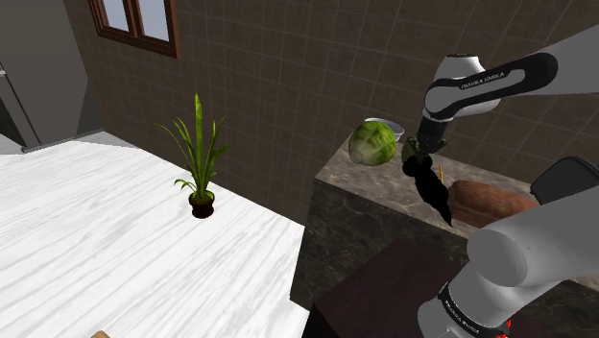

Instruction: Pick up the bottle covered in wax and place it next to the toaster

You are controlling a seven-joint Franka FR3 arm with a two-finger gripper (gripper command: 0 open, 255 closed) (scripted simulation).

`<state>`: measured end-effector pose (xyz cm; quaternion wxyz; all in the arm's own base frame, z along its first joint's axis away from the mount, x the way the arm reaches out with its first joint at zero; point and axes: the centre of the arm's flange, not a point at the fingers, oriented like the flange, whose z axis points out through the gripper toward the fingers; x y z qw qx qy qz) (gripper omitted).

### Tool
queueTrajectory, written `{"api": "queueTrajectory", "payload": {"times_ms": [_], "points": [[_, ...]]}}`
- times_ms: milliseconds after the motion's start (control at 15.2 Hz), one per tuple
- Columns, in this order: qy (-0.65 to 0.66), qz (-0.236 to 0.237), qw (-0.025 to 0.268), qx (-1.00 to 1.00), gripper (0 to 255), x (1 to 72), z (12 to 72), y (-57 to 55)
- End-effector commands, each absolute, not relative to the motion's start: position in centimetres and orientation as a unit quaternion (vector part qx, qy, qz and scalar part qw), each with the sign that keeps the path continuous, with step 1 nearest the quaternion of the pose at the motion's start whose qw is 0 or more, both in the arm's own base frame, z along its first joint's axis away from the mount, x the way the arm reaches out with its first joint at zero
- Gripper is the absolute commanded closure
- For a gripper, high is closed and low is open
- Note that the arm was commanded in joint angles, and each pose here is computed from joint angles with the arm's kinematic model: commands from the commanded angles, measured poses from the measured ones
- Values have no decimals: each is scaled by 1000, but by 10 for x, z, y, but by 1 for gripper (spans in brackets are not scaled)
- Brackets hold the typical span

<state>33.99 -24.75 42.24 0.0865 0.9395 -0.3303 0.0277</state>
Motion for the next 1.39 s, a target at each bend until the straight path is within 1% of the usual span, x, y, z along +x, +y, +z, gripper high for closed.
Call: {"api": "queueTrajectory", "payload": {"times_ms": [0,66,528,1056,1320], "points": [[-330,28,87,940,255,340,422,-247],[-330,28,87,940,0,340,422,-247],[-379,36,-15,924,0,316,381,-356],[-379,36,-15,924,0,319,341,-357],[-379,36,-15,924,0,319,341,-357]]}}
